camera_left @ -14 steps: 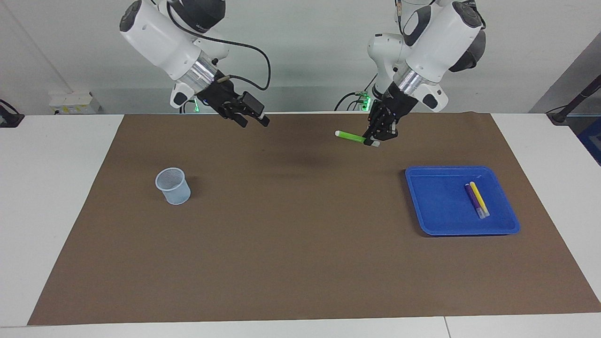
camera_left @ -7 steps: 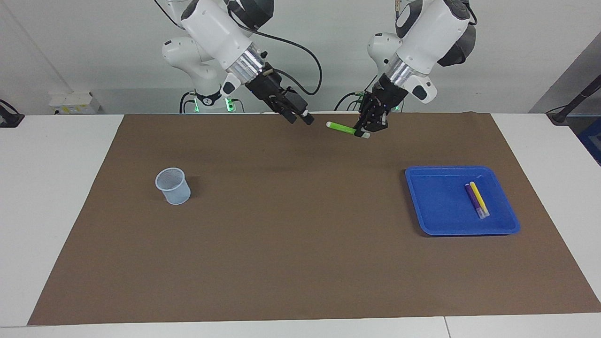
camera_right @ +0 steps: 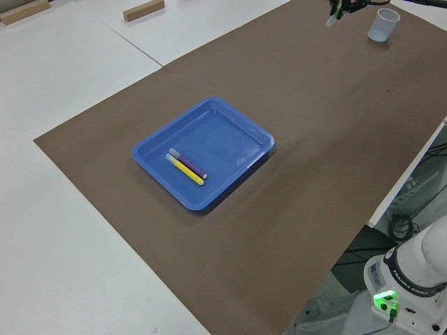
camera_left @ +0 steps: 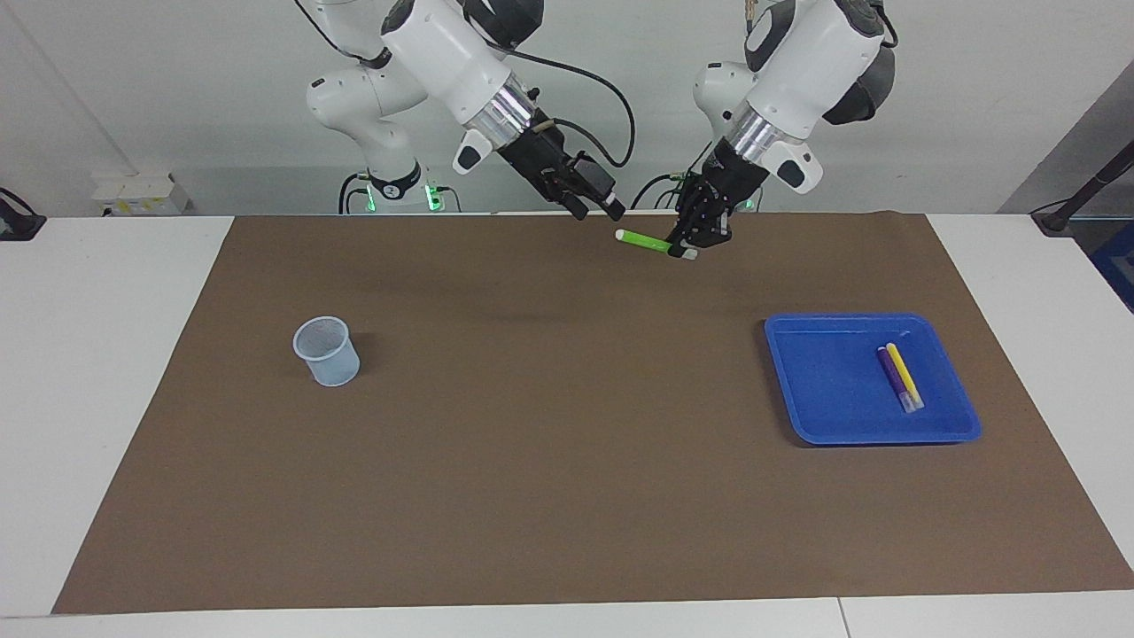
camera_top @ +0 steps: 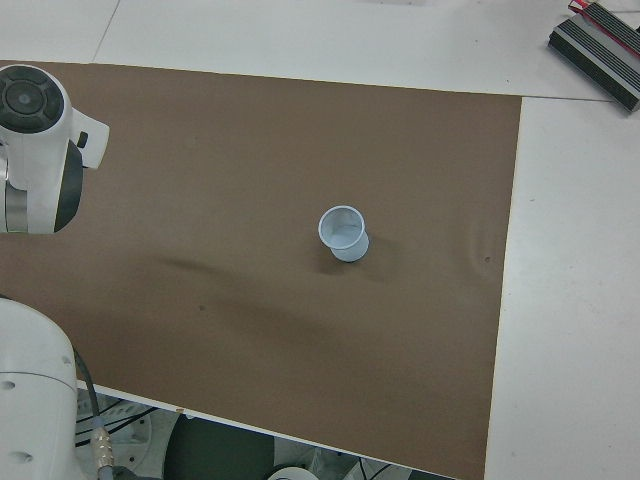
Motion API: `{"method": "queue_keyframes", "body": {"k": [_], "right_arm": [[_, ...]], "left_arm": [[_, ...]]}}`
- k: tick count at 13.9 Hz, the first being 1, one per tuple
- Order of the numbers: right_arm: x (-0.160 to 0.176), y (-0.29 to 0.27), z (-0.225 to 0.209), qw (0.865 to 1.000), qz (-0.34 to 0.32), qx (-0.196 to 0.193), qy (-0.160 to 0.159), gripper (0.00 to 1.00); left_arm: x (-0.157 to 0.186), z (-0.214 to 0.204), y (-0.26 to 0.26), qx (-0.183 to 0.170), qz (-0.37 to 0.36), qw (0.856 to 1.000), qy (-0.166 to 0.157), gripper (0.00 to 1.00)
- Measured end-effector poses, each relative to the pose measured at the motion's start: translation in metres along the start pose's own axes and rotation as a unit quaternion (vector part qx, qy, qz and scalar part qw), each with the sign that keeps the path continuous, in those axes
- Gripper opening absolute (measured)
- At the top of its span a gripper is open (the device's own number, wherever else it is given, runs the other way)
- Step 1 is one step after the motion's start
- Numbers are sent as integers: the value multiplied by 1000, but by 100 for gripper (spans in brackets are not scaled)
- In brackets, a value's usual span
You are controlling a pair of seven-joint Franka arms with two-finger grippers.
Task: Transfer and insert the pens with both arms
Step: 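Carry the green pen toward center while the right gripper approaches, then grasp the green pen's free end with the right gripper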
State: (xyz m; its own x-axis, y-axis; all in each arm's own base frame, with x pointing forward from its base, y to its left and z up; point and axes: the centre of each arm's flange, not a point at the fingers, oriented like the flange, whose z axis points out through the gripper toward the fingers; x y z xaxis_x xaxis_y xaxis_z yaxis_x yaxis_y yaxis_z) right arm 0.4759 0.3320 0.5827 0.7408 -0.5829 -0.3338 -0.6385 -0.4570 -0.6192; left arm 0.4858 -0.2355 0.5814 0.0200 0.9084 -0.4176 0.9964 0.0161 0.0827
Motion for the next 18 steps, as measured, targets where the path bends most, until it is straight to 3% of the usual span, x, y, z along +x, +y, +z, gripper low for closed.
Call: {"method": "queue_keyframes", "body": {"k": [7, 8, 10, 11, 17, 18], "right_arm": [[-3, 0, 28, 1000, -3, 21, 18, 100], [0, 1, 30, 1000, -2, 22, 20, 93], [4, 0, 34, 999, 0, 29, 28, 90], [3, 1, 36, 999, 0, 29, 28, 82], [-9, 1, 41, 999, -6, 25, 20, 80], [-11, 1, 42, 999, -7, 25, 19, 73]], "left_arm": [[-7, 0, -4, 0, 3, 1000, -3, 16], [-7, 0, -4, 0, 3, 1000, -3, 16], [-7, -1, -4, 0, 2, 1000, -3, 16], [-7, -1, -4, 0, 1, 1000, -3, 16], [-7, -1, -5, 0, 0, 1000, -3, 16], [-7, -1, -5, 0, 0, 1000, -3, 16]]}}
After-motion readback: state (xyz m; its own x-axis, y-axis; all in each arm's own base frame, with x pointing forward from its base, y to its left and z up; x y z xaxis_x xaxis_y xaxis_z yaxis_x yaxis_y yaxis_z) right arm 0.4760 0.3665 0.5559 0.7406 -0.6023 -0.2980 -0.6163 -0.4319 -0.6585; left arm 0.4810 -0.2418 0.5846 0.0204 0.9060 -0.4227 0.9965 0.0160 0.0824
